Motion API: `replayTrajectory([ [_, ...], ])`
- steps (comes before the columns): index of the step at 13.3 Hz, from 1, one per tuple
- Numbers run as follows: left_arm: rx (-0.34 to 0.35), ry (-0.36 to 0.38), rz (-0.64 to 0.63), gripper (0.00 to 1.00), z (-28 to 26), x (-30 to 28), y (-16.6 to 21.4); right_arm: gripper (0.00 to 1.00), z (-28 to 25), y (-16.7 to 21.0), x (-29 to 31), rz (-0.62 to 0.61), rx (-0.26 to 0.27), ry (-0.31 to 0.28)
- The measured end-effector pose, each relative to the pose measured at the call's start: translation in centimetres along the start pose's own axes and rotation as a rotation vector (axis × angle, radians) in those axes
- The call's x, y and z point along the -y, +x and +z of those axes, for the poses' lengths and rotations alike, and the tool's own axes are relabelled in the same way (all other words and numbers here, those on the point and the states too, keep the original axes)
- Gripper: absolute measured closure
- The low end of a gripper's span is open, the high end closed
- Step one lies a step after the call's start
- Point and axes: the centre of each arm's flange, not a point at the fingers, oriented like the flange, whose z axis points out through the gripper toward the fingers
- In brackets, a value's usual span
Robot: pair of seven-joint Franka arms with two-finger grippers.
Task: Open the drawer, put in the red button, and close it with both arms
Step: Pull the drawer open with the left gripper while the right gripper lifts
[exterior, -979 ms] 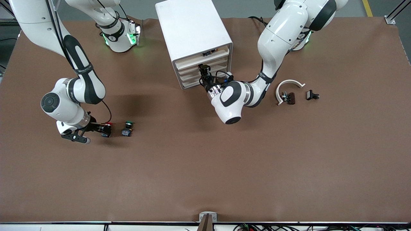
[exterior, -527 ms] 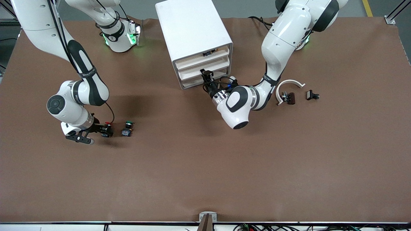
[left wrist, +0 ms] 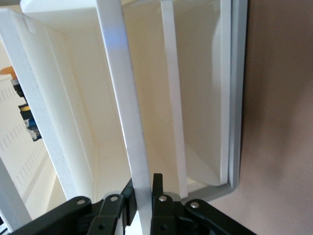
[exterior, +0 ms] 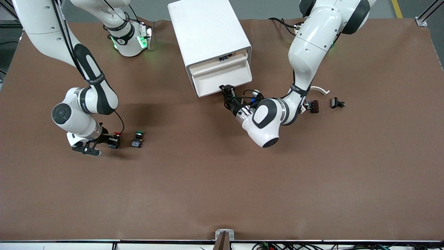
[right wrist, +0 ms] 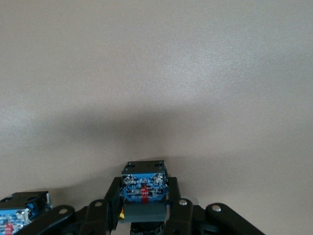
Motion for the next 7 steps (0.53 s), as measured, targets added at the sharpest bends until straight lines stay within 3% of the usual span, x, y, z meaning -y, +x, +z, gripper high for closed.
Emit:
replayTrajectory([
  [2,0.026,-0.021,0.002,0.85,-1.6,-0.2,0.1,0.59,-0.3,0.1,0.5,0.022,0.017,-0.001],
  [4,0.059,-0.051,0.01,0.81,-3.6,-0.5,0.2,0.59,-2.8,1.0,1.6,0.074,0.08,-0.007],
  [7,0.088,-0.092,0.027,0.48,-5.2,-0.9,0.2,0.59,-10.6,2.5,3.9,0.15,0.138,-0.01],
])
